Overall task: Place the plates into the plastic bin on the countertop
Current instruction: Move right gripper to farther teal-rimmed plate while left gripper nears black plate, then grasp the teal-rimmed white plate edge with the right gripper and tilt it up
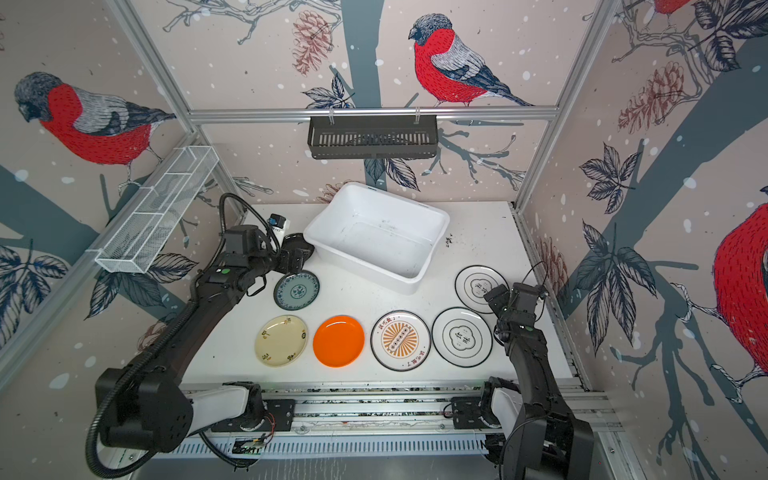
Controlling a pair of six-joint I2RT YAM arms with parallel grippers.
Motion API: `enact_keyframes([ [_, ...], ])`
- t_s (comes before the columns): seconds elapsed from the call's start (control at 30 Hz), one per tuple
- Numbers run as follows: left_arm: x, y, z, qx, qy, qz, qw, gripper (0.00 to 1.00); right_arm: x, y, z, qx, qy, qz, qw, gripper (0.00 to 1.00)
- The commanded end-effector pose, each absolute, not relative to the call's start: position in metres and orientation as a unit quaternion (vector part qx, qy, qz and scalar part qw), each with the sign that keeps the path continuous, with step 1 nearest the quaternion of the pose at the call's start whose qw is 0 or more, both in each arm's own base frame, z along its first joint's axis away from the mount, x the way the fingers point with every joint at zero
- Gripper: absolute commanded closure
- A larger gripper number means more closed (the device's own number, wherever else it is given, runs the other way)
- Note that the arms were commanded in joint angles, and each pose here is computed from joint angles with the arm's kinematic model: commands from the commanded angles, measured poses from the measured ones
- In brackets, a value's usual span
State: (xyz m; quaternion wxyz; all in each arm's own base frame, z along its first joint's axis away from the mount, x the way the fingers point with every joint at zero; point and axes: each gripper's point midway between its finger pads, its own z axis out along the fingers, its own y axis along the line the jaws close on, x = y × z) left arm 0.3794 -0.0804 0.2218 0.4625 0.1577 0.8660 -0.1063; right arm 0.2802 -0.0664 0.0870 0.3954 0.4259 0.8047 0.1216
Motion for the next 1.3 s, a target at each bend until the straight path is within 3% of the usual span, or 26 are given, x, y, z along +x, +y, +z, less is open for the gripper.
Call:
enact_keyframes([
  [0.0,0.377,-0.085,0.225,0.164,0.863,-0.117,0.463,0.01,0.274,-0.063,0.083,0.431,0.808,0.131,0.380,0.08],
  [0.5,0.372,-0.090,0.215,0.177,0.864,-0.129,0.454,0.01,0.251,-0.063,0.062,0.454,0.799,0.186,0.347,0.15],
  [1.27,0.378,-0.094,0.219,0.182,0.855,-0.134,0.466,0.01,0.267,-0.054,0.037,0.456,0.776,0.308,0.308,0.37],
])
